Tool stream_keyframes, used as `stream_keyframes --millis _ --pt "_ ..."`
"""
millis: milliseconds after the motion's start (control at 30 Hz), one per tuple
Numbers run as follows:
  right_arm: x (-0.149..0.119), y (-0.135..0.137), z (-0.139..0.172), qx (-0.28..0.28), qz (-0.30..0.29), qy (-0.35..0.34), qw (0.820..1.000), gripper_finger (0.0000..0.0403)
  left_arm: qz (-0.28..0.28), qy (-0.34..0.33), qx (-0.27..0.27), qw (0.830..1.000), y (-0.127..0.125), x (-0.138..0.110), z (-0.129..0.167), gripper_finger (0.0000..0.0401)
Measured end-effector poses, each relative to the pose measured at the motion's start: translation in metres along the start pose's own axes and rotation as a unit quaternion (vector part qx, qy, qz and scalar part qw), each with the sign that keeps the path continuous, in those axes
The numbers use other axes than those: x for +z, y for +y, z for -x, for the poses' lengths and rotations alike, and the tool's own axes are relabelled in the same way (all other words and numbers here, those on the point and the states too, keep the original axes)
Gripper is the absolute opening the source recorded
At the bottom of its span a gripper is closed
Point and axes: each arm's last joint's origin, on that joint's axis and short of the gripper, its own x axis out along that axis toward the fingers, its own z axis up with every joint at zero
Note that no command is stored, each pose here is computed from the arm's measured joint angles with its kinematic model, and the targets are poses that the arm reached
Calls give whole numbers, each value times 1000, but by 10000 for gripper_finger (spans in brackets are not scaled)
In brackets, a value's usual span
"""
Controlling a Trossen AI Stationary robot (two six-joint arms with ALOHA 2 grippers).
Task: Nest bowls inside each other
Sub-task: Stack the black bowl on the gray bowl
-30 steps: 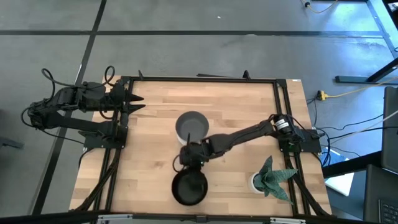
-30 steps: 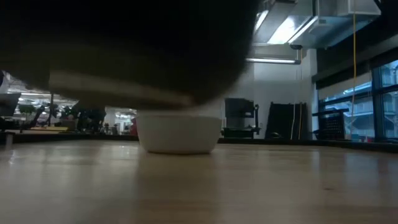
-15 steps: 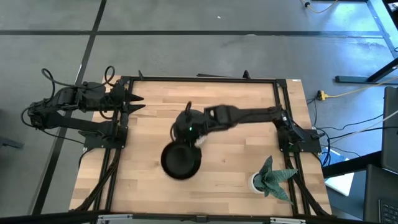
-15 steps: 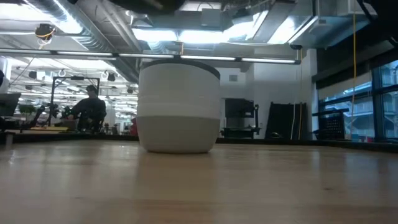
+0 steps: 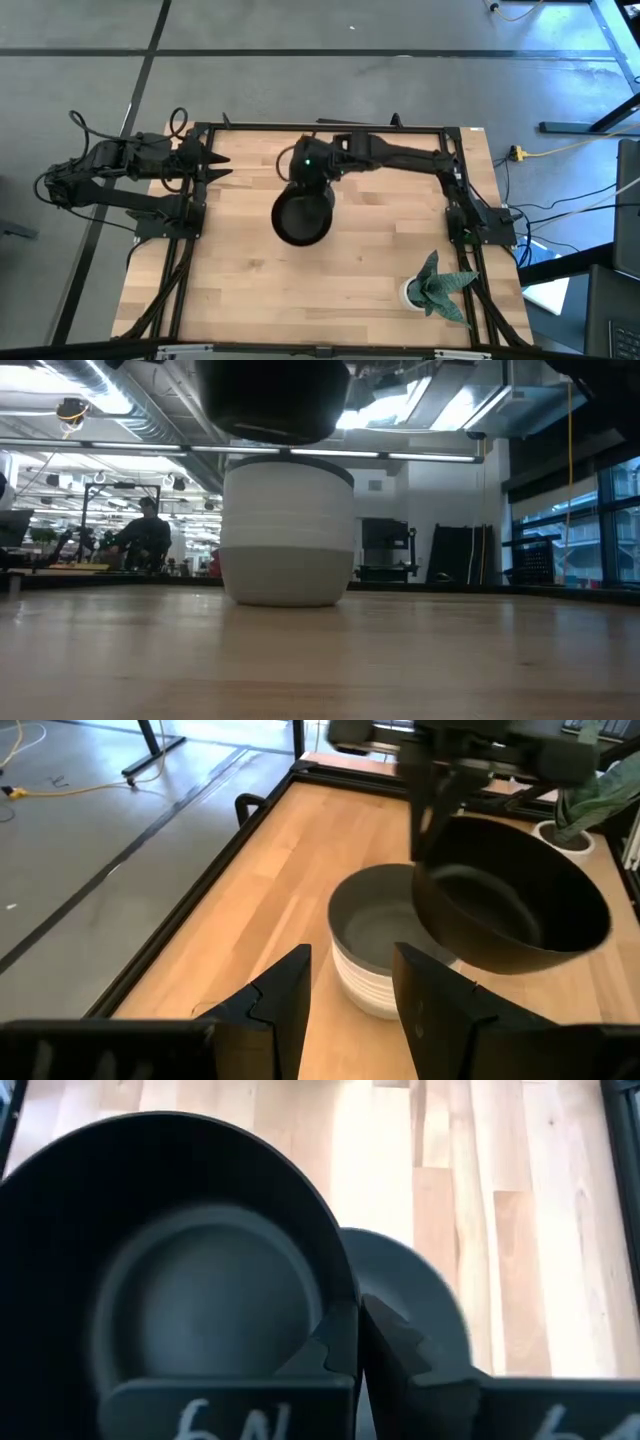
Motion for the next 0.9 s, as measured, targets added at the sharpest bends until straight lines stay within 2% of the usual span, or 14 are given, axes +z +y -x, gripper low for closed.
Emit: stream_keyframes --millis 433,633,900 --pt "-10 -68 6 -11 -38 -5 999 8 -2 0 1 1000 0 0 0 135" --pt "-15 -81 8 8 -41 -1 999 4 -2 -1 11 1000 1 0 0 135" --pt "-21 -86 -2 5 -45 19 999 4 -2 -1 11 1000 1 0 0 135"
